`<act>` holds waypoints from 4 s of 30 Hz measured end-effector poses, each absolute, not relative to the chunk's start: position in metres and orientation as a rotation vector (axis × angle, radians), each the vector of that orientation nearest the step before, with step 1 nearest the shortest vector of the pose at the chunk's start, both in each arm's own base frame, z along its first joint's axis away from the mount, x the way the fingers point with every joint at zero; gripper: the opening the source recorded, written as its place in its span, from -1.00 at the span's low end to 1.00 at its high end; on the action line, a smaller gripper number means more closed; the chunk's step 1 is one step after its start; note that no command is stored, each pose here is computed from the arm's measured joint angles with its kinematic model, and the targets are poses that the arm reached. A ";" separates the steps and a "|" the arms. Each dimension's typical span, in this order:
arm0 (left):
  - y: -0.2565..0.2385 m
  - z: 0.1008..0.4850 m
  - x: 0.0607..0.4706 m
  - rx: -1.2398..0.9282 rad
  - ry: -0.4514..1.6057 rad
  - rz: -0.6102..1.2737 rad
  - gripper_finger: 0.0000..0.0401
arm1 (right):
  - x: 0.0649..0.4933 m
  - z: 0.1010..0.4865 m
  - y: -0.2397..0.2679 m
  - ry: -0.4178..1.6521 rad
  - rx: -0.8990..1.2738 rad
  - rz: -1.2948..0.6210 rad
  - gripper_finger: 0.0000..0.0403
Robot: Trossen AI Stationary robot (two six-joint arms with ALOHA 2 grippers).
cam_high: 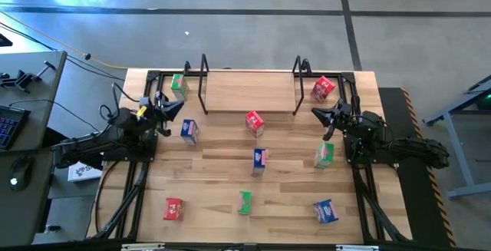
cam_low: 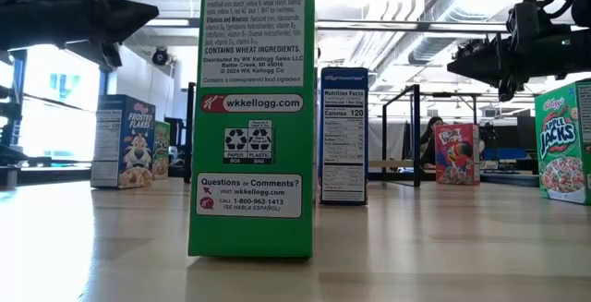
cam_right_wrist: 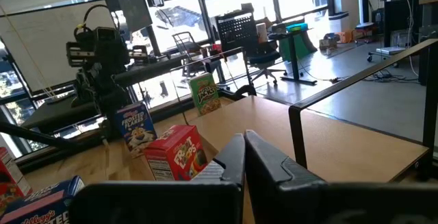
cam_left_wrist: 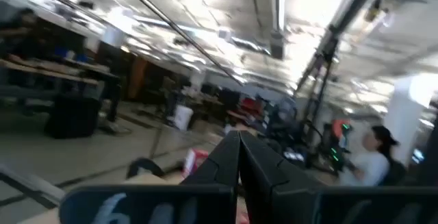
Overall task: Stack cereal on shelf
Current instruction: Put the top left blue cereal box on the shelf
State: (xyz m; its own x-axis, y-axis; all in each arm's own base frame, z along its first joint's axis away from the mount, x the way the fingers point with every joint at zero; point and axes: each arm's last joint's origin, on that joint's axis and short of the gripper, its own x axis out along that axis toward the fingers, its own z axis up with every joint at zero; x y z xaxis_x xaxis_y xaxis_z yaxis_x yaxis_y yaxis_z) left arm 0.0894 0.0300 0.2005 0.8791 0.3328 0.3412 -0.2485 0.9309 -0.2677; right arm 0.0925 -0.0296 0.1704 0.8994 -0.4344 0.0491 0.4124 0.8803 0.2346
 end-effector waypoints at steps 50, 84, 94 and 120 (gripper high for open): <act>0.006 0.284 0.190 -0.405 0.471 0.125 -0.16 | 0.093 0.170 -0.030 -0.101 0.222 -0.442 -1.00; 0.006 0.289 0.204 -0.681 1.220 0.507 0.32 | 0.092 0.170 -0.030 -0.101 0.222 -0.442 -1.00; 0.014 0.277 0.194 -0.787 1.263 0.728 0.51 | 0.092 0.170 -0.030 -0.101 0.222 -0.442 -1.00; 0.047 0.247 0.215 -0.755 1.368 0.912 0.52 | 0.093 0.170 -0.030 -0.101 0.222 -0.442 -1.00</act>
State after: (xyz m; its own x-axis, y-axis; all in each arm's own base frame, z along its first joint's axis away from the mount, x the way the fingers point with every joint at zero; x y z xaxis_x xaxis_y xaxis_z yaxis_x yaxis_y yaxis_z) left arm 0.2150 0.0474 0.2467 -0.0210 0.0993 -0.9948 -0.8800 0.4704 0.0656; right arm 0.0925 -0.0296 0.1704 0.8994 -0.4344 0.0488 0.4125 0.8803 0.2345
